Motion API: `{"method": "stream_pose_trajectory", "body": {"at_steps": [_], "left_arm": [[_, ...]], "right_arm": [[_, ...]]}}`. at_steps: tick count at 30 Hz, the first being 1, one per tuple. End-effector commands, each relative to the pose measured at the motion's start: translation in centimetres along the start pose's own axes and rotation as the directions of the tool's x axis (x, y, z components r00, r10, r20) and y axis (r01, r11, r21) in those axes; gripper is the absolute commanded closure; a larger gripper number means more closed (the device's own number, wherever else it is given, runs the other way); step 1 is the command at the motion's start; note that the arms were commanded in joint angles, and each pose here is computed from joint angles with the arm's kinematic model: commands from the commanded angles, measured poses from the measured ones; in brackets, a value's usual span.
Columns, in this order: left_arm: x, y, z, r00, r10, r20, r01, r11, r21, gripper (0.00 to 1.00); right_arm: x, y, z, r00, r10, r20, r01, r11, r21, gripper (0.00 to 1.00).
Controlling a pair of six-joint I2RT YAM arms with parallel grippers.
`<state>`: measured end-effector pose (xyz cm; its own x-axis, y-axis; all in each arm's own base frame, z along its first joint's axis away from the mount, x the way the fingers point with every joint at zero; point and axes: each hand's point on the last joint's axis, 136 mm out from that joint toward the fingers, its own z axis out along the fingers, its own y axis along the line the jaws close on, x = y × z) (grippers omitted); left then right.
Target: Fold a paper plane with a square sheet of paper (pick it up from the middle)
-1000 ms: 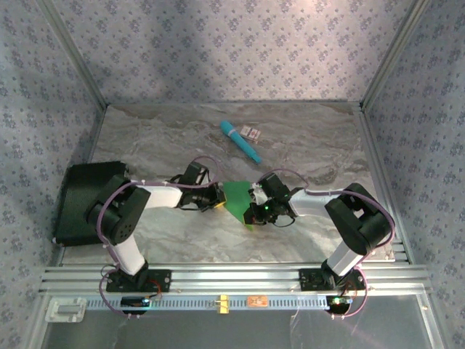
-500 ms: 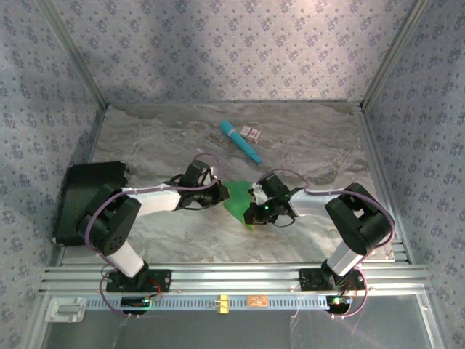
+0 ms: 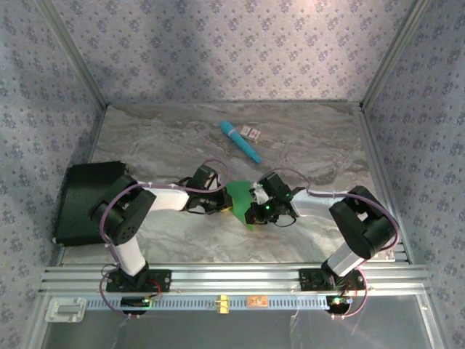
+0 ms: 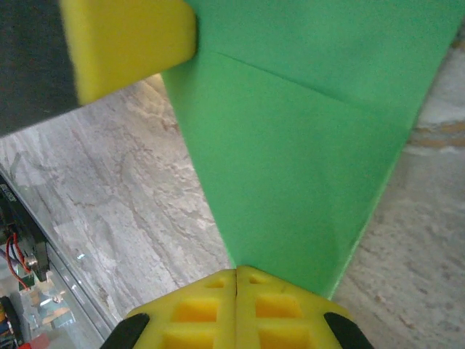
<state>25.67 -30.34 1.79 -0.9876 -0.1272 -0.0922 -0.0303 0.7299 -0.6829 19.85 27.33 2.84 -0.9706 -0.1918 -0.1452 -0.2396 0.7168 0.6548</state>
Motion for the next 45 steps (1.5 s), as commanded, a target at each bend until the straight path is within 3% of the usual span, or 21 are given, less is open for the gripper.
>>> {"method": "stream_pose_trajectory", "body": {"at_steps": [1, 9, 15, 18, 23, 33, 39, 45], "left_arm": [[1.4, 4.0, 0.4, 0.999, -0.034, -0.034, 0.029, 0.990, -0.141, 0.92], [1.3, 3.6, 0.4, 0.999, -0.033, -0.030, 0.029, 0.992, -0.124, 0.93], [1.2, 3.6, 0.4, 0.999, -0.038, -0.024, 0.035, 0.992, -0.122, 0.93], [1.2, 3.6, 0.4, 0.999, -0.036, -0.024, 0.033, 0.992, -0.122, 0.93], [1.2, 3.7, 0.5, 0.999, -0.038, -0.030, 0.034, 0.992, -0.122, 0.93], [1.2, 3.6, 0.7, 0.999, -0.042, -0.034, 0.038, 0.993, -0.116, 0.93], [1.2, 3.8, 0.6, 0.999, -0.046, -0.027, 0.042, 0.992, -0.119, 0.93], [1.1, 4.2, 0.6, 0.998, -0.053, -0.026, 0.049, 0.990, -0.131, 0.94]], "right_arm": [[-1.2, 2.5, -0.3, 0.997, -0.070, 0.020, 0.070, 0.997, -0.023, 1.00], [-3.5, 1.3, 2.8, 0.998, -0.066, 0.014, 0.065, 0.997, 0.049, 1.00], [-1.4, -0.4, 2.4, 0.999, -0.027, -0.039, 0.030, 0.996, 0.080, 1.00], [-0.6, 0.0, 1.5, 0.999, -0.020, -0.038, 0.022, 0.998, 0.060, 1.00], [-2.4, 2.0, 1.0, 0.999, -0.044, 0.006, 0.044, 0.999, 0.014, 1.00], [-4.5, 1.7, 2.8, 0.999, -0.031, 0.019, 0.031, 0.999, 0.020, 1.00], [-1.8, -0.8, 2.4, 0.999, -0.009, -0.041, 0.013, 0.995, 0.101, 1.00], [1.2, -1.5, 1.4, 0.997, 0.001, -0.080, 0.005, 0.996, 0.085, 1.00]]}}
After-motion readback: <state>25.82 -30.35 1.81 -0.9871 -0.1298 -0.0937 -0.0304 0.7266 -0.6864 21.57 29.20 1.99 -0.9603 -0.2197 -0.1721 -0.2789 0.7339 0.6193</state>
